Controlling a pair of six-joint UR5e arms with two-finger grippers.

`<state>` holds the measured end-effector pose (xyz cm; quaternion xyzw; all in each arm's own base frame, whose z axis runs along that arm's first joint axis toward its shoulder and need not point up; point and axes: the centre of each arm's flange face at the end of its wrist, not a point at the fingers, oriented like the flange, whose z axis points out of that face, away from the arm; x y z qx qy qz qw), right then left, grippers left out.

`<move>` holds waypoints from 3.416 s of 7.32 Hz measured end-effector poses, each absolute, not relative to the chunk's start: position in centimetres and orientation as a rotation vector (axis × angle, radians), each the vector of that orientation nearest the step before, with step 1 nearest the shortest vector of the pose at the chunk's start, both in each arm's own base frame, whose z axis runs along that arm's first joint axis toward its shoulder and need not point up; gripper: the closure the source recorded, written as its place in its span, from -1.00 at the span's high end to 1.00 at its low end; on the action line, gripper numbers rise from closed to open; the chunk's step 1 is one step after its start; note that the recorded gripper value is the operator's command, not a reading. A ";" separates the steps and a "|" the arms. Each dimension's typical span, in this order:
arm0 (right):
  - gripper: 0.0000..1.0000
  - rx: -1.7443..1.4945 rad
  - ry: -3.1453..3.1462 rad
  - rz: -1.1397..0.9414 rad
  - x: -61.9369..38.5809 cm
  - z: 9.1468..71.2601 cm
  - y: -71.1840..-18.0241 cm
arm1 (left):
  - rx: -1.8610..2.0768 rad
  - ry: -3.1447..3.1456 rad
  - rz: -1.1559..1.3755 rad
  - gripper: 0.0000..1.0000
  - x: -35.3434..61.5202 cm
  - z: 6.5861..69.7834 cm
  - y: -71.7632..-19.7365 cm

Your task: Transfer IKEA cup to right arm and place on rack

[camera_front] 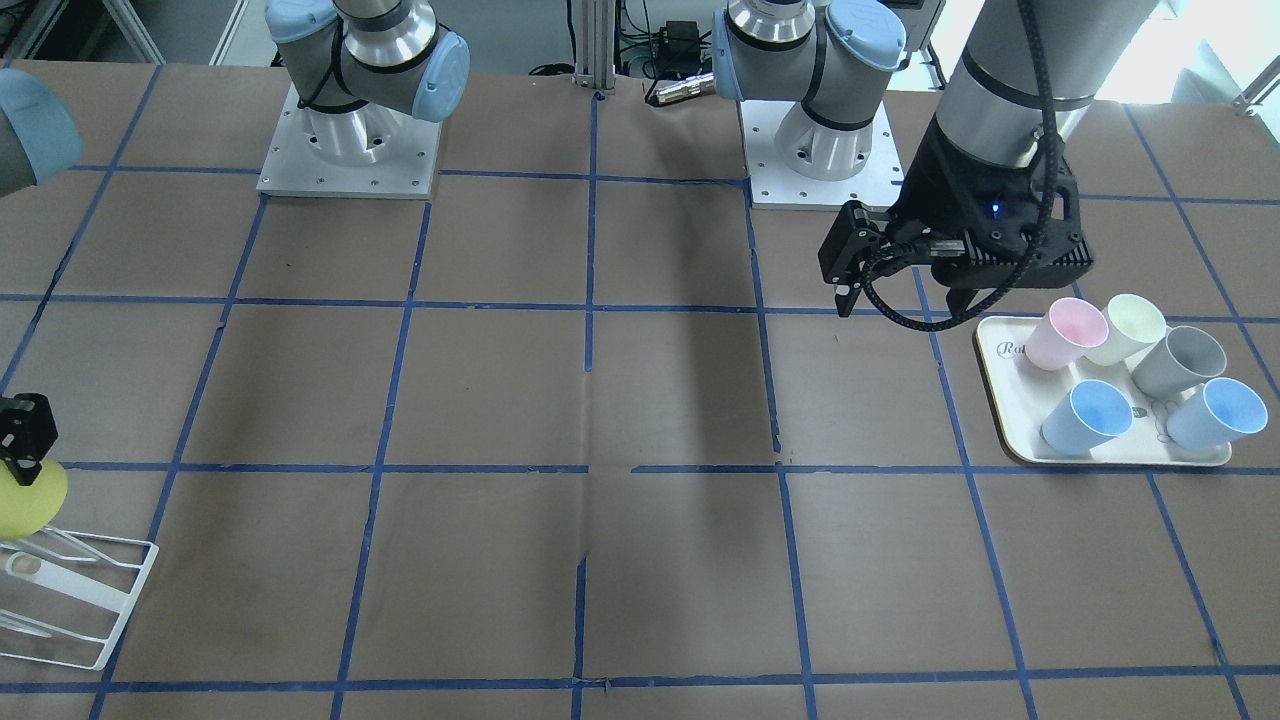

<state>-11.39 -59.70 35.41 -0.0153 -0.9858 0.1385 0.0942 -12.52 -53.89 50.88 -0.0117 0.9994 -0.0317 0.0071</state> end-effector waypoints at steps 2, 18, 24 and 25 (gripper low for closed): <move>-0.07 -0.044 -2.926 0.405 -11.5 35.0 -59.9 | -0.047 3.122 -0.120 1.00 -12.2 51.7 -53.9; 1.00 -0.035 -3.029 0.239 -9.8 37.3 -57.1 | -0.051 3.121 -0.154 1.00 -11.5 51.6 -54.6; 1.00 -0.173 -3.216 -0.019 2.0 48.4 -44.1 | -0.053 3.124 -0.162 1.00 -11.5 52.0 -54.4; 1.00 -0.159 -3.196 -0.020 4.4 49.0 -43.4 | -0.060 3.123 -0.171 1.00 -11.5 52.1 -54.5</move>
